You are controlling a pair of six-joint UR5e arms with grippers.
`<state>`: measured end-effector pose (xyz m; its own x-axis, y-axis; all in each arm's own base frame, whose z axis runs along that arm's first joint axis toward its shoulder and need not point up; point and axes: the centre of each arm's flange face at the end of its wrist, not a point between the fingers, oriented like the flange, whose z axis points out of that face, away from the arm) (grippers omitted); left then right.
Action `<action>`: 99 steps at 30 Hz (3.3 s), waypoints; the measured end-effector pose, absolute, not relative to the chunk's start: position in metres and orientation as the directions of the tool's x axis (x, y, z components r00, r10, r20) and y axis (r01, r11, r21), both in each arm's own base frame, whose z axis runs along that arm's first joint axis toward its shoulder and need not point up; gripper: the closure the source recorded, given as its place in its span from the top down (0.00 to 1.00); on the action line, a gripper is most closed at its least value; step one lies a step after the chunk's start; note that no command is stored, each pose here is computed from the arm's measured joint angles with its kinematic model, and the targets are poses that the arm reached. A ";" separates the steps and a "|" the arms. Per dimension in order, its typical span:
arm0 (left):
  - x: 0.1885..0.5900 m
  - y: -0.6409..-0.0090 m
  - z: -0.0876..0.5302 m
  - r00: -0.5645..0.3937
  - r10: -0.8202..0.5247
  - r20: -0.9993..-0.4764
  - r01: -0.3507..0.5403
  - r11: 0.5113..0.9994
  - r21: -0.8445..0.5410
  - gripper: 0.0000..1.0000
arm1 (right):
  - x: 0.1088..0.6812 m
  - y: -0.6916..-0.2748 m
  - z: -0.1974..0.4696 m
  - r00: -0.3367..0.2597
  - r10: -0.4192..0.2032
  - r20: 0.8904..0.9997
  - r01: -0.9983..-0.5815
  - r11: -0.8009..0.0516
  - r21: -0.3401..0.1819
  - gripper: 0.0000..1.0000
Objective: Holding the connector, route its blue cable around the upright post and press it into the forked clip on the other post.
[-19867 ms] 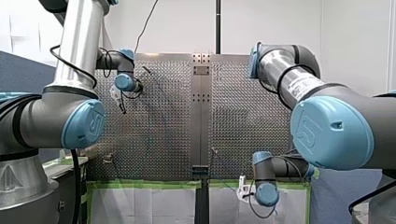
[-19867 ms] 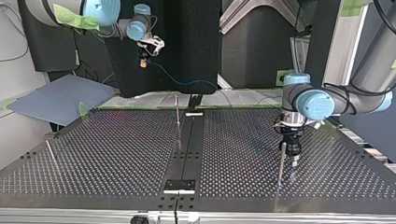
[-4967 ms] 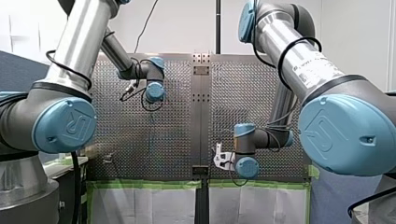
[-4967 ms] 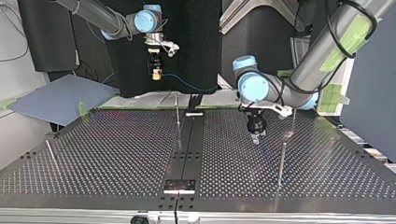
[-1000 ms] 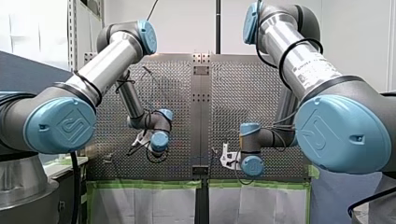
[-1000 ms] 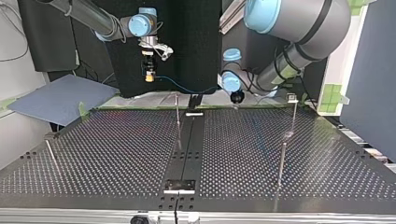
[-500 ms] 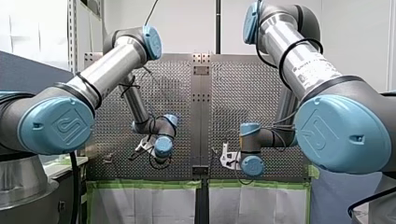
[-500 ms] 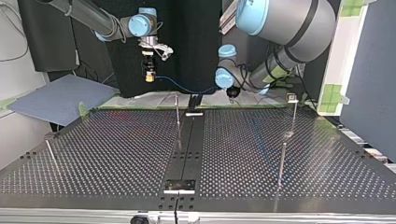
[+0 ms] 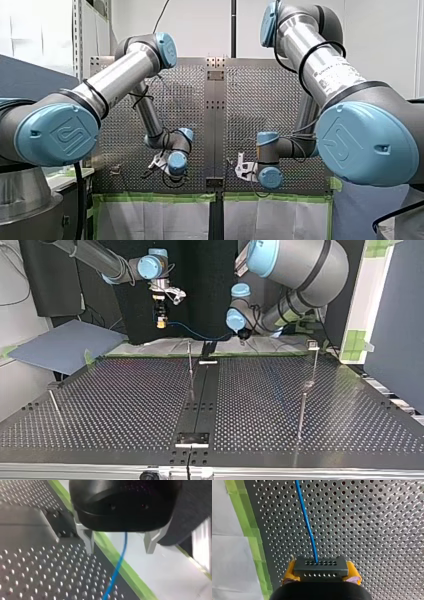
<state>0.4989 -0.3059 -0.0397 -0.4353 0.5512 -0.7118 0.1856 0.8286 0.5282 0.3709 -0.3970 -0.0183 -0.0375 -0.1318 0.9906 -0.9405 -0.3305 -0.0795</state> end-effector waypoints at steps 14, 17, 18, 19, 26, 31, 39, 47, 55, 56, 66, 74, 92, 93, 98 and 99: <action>0.483 -0.330 -0.055 -0.429 0.498 -0.754 0.259 0.867 0.425 1.00 | 0.368 -0.407 -0.004 -0.086 -0.109 0.990 -0.941 -0.319 -0.116 0.00; 0.483 -0.332 -0.056 -0.428 0.474 -0.770 0.260 0.880 0.397 1.00 | 0.370 -0.409 0.005 -0.093 -0.100 0.991 -0.938 -0.324 -0.120 0.00; 0.482 -0.333 -0.056 -0.428 0.465 -0.775 0.260 0.885 0.387 1.00 | 0.370 -0.410 0.009 -0.094 -0.097 0.991 -0.938 -0.325 -0.121 0.00; 0.482 -0.334 -0.056 -0.428 0.458 -0.779 0.260 0.888 0.380 1.00 | 0.370 -0.410 0.012 -0.095 -0.096 0.991 -0.937 -0.326 -0.122 0.00; 0.484 -0.339 -0.055 -0.421 0.406 -0.811 0.253 0.911 0.324 1.00 | 0.372 -0.409 0.022 -0.094 -0.100 0.991 -0.932 -0.340 -0.123 0.00; 0.486 -0.341 -0.054 -0.412 0.364 -0.836 0.235 0.928 0.288 1.00 | 0.374 -0.405 0.021 -0.084 -0.107 0.991 -0.928 -0.353 -0.116 0.00; 0.487 -0.347 -0.054 -0.406 0.296 -0.864 0.236 0.948 0.213 1.00 | 0.375 -0.398 0.017 -0.051 -0.121 0.991 -0.929 -0.358 -0.092 0.00; 0.483 -0.358 -0.054 -0.396 0.220 -0.892 0.233 0.963 0.134 1.00 | 0.373 -0.396 0.014 -0.014 -0.130 0.991 -0.935 -0.351 -0.059 0.00; 0.476 -0.361 -0.057 -0.400 0.147 -0.905 0.230 0.971 0.056 1.00 | 0.369 -0.390 0.009 0.007 -0.142 0.990 -0.939 -0.342 -0.042 0.00; 0.474 -0.361 -0.058 -0.400 0.137 -0.906 0.230 0.972 0.046 1.00 | 0.369 -0.389 0.008 0.008 -0.143 0.990 -0.939 -0.342 -0.041 0.00; 0.470 -0.360 -0.062 -0.367 0.023 -0.930 0.188 0.981 -0.050 1.00 | 0.367 -0.382 0.003 0.019 -0.157 0.987 -0.939 -0.342 -0.037 0.00; 0.473 -0.365 -0.059 -0.327 -0.024 -0.945 0.174 0.981 -0.085 1.00 | 0.365 -0.379 -0.010 0.026 -0.161 0.987 -0.941 -0.336 -0.030 0.00; 0.474 -0.369 -0.057 -0.302 -0.040 -0.952 0.179 0.979 -0.098 1.00 | 0.354 -0.379 -0.057 0.038 -0.178 0.983 -0.948 -0.318 -0.021 0.00; 0.474 -0.369 -0.057 -0.300 -0.041 -0.953 0.180 0.979 -0.098 1.00 | 0.355 -0.380 -0.057 0.037 -0.176 0.984 -0.948 -0.317 -0.021 0.00; 0.475 -0.372 -0.056 -0.284 -0.047 -0.958 0.186 0.977 -0.103 1.00 | 0.354 -0.386 -0.056 0.033 -0.169 0.985 -0.950 -0.312 -0.021 0.00; 0.475 -0.373 -0.055 -0.278 -0.050 -0.959 0.187 0.977 -0.105 1.00 | 0.354 -0.387 -0.056 0.033 -0.168 0.985 -0.950 -0.311 -0.021 0.00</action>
<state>0.4754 -0.3733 -0.0553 -0.2784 -0.0498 -0.9592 0.1873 0.9767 -0.1051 0.3536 -0.3869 -0.0561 0.0332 -0.1676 0.9853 -0.9503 -0.3106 -0.0209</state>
